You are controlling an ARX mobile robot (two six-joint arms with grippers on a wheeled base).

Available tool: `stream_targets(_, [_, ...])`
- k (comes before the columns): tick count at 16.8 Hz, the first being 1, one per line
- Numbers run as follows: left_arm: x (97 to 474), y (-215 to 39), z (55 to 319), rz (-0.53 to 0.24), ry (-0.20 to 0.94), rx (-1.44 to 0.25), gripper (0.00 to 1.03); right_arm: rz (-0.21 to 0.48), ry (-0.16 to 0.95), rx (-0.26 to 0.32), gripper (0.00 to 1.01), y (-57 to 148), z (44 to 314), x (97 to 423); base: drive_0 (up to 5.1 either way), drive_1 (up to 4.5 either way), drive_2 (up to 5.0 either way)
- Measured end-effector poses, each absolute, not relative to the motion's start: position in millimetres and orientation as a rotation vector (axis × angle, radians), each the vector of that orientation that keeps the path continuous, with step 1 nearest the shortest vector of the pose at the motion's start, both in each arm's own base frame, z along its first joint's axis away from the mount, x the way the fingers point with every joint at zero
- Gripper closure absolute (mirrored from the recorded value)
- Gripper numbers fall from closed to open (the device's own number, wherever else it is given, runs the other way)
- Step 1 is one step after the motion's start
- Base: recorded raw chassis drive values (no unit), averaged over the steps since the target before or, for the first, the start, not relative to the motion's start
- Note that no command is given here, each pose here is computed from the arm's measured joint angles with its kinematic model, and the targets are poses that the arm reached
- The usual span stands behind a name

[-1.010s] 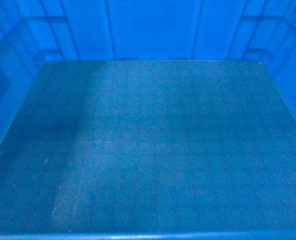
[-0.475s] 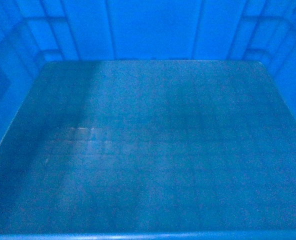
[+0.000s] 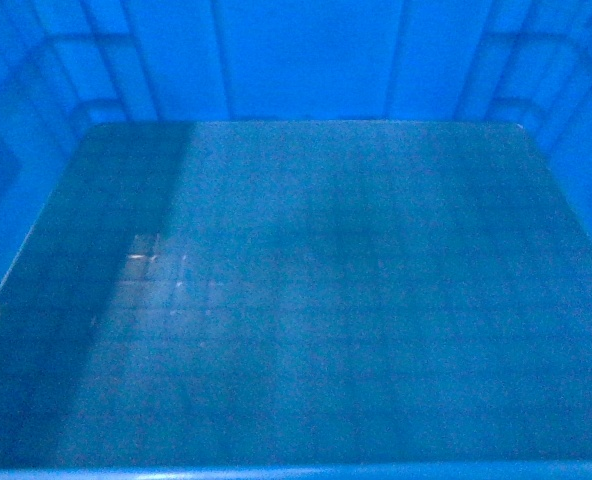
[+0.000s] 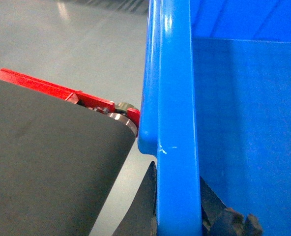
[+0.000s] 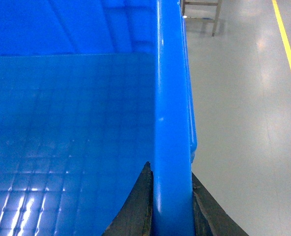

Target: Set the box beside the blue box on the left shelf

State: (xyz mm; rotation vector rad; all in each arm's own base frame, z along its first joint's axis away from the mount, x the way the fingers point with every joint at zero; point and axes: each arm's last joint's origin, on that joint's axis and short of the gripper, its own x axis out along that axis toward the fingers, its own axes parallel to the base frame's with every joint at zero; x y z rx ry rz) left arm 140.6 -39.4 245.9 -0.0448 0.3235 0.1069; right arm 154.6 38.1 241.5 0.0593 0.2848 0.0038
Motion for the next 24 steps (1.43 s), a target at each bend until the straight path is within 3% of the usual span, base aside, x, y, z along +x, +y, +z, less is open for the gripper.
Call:
stream_targets(16, [140.6,-39.4,246.0,0.106,0.323,-0.045,0.95,0.004,0.284,0.059,0.91,38.0,241.5,154.6,-1.5,-1.48,-1.5])
stream_targets(19, [140.8,-39.6,245.8,0.103,0.325,-0.046,0.95,0.0,0.282,0.059,0.91,37.9,241.8,154.3,0.0,0.0,0.0])
stream_targets(24, [140.1,-39.3,246.2,0.104,0.322,-0.048,0.95,0.0,0.28,0.058,0.91,37.8,242.1,154.0,-0.1,3.92,-4.2])
